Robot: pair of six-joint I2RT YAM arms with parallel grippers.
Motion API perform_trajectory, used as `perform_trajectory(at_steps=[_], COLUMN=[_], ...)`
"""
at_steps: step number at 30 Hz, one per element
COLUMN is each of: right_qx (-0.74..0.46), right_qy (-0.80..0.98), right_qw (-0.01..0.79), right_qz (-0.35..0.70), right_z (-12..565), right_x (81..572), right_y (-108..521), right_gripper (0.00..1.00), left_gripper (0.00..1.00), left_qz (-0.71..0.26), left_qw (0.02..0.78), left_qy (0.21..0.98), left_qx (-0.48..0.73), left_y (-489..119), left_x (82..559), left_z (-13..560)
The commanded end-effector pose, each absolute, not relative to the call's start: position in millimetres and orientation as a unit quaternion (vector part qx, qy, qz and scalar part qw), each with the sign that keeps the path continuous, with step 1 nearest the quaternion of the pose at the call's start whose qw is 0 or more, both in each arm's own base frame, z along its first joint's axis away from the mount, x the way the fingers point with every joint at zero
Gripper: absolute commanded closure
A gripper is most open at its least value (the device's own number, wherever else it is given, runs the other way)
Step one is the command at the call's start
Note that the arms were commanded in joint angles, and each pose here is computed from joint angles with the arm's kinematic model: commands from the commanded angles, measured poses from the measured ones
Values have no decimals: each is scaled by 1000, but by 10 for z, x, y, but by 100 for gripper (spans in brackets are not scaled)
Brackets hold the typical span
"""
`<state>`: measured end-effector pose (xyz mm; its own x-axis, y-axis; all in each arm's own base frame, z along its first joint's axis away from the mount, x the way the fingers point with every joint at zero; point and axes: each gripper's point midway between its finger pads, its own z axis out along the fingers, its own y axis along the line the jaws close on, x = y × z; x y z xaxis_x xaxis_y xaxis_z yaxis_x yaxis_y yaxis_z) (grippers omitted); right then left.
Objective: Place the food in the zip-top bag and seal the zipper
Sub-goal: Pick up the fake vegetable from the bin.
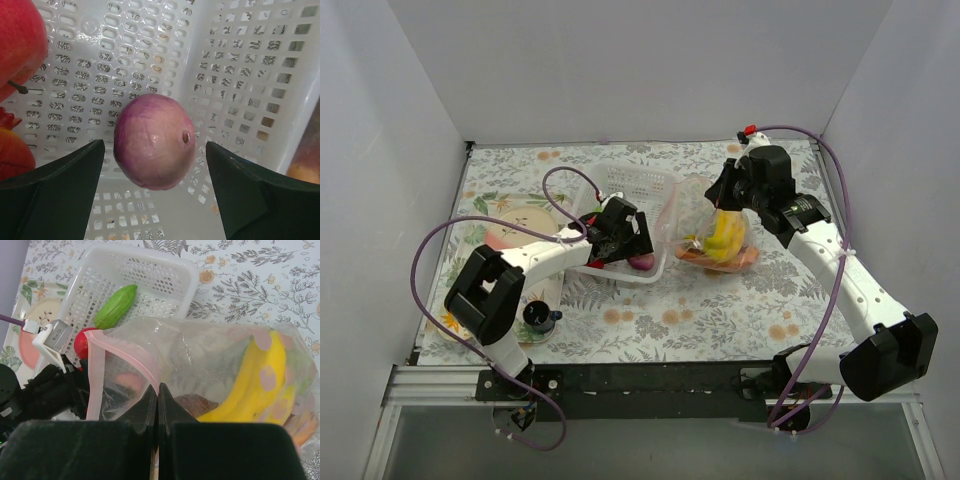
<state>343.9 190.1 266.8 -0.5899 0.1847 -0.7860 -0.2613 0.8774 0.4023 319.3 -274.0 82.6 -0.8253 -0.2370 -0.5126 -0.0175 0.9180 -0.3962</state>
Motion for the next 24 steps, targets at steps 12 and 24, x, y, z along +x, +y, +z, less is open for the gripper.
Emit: perform_trajectory(at_steps=[12,24], right_qx=[-21,-22], right_qy=[835,837], right_qw=[481,478], right_qz=[268,266], right_z=[2948,2970], right_x=[3494,3500], right_y=[1953,1961], right_gripper=[99,99], left_gripper=[79,85], left_qz=[-224,-211], left_qw=[328,455], left_qy=[915,861], left_qx=[-78,-87], left_y=[-2856,-2372], left_x=[3352,3506], left_z=[1038,2382])
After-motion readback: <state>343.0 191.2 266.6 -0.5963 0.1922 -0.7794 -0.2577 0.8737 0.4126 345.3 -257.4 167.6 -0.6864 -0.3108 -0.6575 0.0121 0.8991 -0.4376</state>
